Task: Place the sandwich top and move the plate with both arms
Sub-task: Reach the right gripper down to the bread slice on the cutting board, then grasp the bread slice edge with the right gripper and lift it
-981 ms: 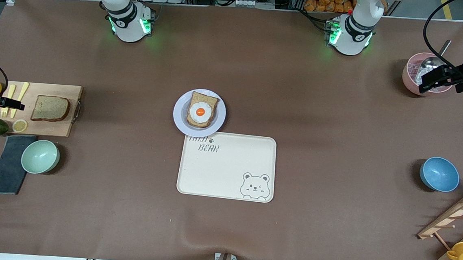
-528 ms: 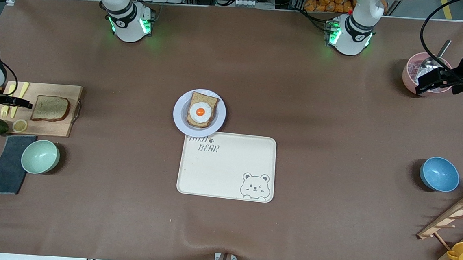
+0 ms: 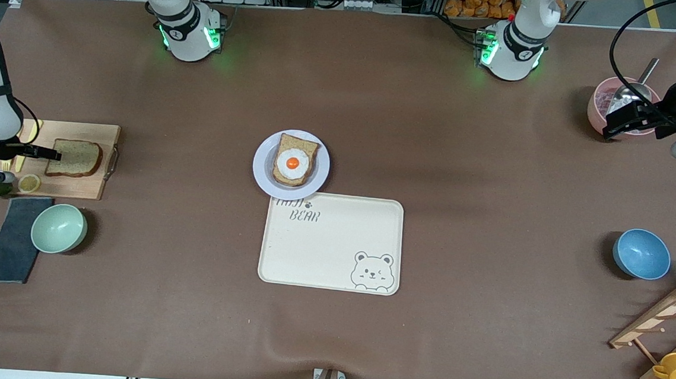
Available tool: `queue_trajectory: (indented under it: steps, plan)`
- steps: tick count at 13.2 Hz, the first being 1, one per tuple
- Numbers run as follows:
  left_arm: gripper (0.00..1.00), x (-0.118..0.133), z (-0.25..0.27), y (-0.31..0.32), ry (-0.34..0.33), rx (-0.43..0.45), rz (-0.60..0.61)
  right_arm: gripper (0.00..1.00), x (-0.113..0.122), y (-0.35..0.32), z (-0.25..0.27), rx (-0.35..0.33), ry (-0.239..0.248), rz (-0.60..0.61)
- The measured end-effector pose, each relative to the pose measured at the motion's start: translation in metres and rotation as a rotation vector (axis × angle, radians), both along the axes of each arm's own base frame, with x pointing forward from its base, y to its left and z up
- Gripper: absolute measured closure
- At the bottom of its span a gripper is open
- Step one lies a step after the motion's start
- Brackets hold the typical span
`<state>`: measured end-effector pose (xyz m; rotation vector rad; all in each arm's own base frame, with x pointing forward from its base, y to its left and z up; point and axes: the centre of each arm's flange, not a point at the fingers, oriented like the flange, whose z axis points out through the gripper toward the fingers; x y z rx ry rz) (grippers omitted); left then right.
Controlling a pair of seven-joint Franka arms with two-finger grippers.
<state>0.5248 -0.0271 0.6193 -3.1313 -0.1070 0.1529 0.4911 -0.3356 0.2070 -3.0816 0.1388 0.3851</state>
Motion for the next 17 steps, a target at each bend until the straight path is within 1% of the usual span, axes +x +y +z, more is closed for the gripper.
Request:
queue_trajectory:
  steps: [5, 11, 12, 13, 15, 17]
  plan:
    - [0.0, -0.006, 0.003, -0.028, -0.013, 0.005, -0.028, 0.0, -0.002, 0.0, -0.008, 0.012, 0.008, 0.026]
    - [0.0, -0.004, 0.0, -0.028, -0.02, 0.005, -0.027, 0.0, -0.004, -0.003, -0.014, 0.014, 0.01, 0.03]
    - [0.0, -0.005, -0.001, -0.028, -0.017, 0.005, -0.027, 0.07, -0.004, -0.003, -0.014, 0.014, 0.009, 0.029]
    - [0.0, -0.005, -0.003, -0.028, -0.014, 0.006, -0.027, 0.17, -0.004, -0.003, -0.014, 0.017, 0.007, 0.025]
    - [0.0, -0.005, -0.003, -0.028, -0.014, 0.006, -0.026, 0.42, -0.003, 0.0, -0.013, 0.037, 0.0, 0.006]
    - [0.0, -0.005, -0.002, -0.028, -0.022, 0.005, -0.026, 0.62, -0.001, 0.004, -0.012, 0.053, 0.0, -0.002]
